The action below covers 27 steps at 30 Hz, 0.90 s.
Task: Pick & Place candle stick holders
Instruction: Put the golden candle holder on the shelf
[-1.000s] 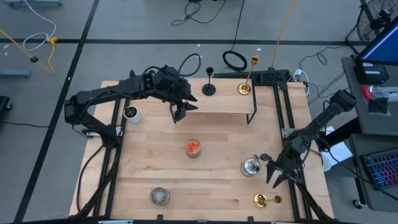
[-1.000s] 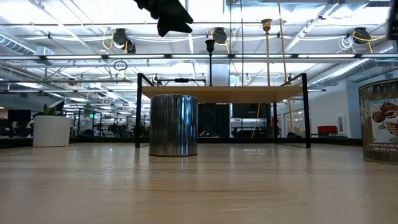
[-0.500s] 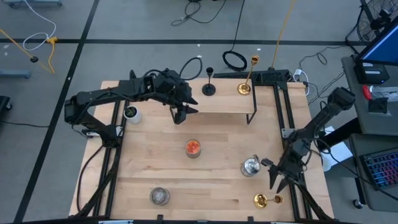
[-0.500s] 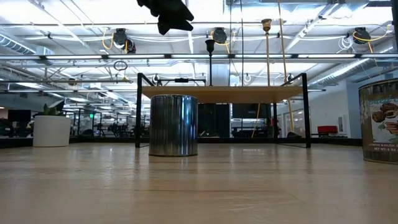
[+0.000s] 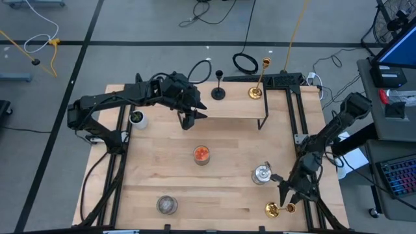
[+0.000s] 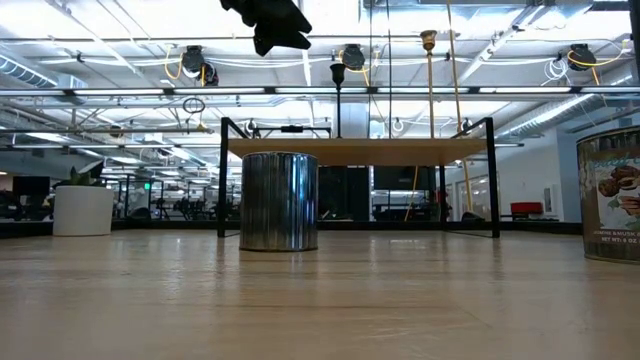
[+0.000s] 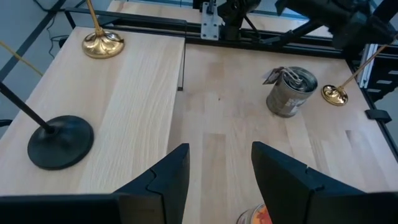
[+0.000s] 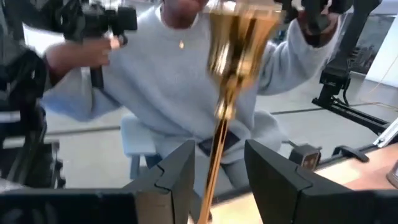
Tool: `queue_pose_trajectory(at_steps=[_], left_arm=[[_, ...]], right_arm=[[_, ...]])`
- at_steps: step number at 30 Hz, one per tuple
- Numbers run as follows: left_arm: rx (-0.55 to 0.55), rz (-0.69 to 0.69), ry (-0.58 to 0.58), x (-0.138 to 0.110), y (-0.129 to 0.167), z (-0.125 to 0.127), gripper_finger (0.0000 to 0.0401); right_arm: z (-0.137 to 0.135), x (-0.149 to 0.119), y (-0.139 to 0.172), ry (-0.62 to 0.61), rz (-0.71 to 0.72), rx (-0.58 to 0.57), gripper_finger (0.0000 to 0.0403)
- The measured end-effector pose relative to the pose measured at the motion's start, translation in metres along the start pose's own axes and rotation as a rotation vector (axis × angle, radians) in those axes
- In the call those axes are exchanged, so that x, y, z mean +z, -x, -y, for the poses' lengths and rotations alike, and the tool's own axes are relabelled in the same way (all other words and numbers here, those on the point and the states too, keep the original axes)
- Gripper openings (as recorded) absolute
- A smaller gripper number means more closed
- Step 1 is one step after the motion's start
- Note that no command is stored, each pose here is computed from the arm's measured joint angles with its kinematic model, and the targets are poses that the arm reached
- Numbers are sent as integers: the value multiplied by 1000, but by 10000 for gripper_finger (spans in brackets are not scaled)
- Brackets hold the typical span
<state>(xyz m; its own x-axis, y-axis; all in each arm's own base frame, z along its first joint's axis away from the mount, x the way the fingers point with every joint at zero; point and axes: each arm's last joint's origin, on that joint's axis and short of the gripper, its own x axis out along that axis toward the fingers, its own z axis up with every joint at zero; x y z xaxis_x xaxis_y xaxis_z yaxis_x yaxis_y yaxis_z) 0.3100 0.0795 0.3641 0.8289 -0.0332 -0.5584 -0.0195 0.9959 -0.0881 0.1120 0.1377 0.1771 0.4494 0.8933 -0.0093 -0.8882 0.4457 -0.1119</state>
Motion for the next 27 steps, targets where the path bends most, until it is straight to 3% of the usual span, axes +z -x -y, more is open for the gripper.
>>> queue_pose_trajectory(at_steps=[11, 15, 22, 27], left_arm=[[0, 0, 2, 0, 0, 0, 179], [-2, 0, 28, 0, 0, 1, 179], [-14, -15, 27, -1, -1, 5, 179], [-19, -15, 21, -1, -2, 7, 179]], right_arm=[[7, 2, -13, -73, 8, -106, 128], [7, 2, -13, -72, 17, -103, 102], [7, 2, -14, -70, 15, -99, 18], [7, 4, -13, -89, 35, -107, 25]])
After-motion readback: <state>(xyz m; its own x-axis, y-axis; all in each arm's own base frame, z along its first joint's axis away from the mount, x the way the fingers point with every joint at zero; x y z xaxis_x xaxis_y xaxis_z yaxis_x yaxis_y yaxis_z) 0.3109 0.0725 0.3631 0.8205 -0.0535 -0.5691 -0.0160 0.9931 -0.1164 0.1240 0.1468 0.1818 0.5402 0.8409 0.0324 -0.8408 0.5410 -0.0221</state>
